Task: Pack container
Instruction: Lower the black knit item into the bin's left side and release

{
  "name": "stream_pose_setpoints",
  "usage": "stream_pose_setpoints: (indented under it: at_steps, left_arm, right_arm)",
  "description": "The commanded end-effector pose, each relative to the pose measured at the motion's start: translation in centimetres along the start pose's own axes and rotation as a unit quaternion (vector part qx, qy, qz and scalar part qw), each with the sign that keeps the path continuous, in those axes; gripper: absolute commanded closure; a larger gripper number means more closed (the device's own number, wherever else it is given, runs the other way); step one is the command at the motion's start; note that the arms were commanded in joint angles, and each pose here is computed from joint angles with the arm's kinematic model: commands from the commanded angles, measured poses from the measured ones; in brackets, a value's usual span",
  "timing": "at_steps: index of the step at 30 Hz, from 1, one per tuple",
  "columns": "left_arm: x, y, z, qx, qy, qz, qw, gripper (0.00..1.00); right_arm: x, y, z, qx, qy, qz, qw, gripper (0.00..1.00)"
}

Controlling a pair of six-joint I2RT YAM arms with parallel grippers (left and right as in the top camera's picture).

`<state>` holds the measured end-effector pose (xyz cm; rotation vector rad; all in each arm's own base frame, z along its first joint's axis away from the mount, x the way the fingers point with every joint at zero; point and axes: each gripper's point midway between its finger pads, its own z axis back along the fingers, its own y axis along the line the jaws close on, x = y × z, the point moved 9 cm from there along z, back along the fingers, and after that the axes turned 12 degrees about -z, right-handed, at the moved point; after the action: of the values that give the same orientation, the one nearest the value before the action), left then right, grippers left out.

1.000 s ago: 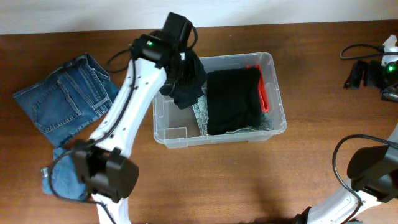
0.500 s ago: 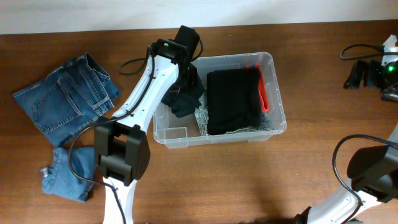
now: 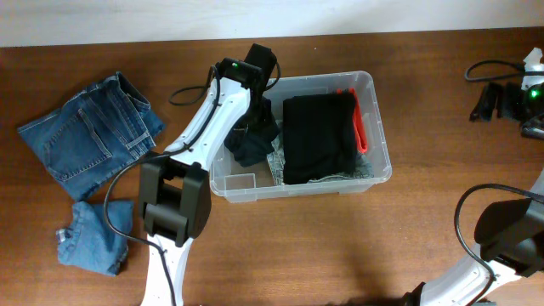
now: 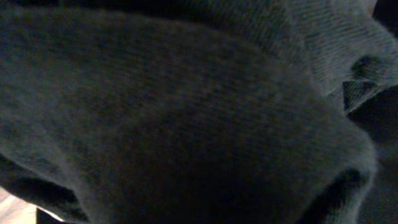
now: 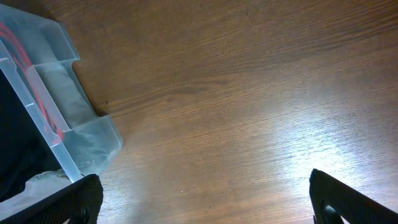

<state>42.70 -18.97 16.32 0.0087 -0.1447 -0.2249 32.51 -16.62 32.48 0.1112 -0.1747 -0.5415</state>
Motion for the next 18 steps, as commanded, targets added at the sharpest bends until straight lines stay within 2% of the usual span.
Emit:
stream_pose_setpoints:
  at_steps: [1, 3, 6, 8, 18]
  left_arm:
    - [0.0, 0.0, -0.1, 0.008, 0.0, -0.007, 1.0, 0.66]
    - [0.0, 0.0, -0.1, 0.008, 0.001, -0.008, 1.0, 0.59]
    - [0.0, 0.2, -0.1, 0.016, -0.001, -0.007, 1.0, 0.38]
    - [0.1, 0.4, 0.0, 0.03, -0.003, -0.007, 1.0, 0.31]
    - [0.6, 0.6, 3.5, 0.035, -0.017, -0.007, 0.999, 0.29]
  right_arm:
    - [-0.1, 0.0, 0.3, -0.002, -0.005, 0.001, 1.0, 0.02]
    - [-0.1, 0.0, 0.3, -0.002, -0.005, 0.001, 1.0, 0.02]
    - [-0.1, 0.0, 0.3, -0.002, -0.005, 0.001, 1.0, 0.02]
    - [-0.1, 0.0, 0.3, -0.002, -0.005, 0.001, 1.0, 0.02]
    - [-0.1, 0.0, 0.3, -0.002, -0.005, 0.001, 1.0, 0.02]
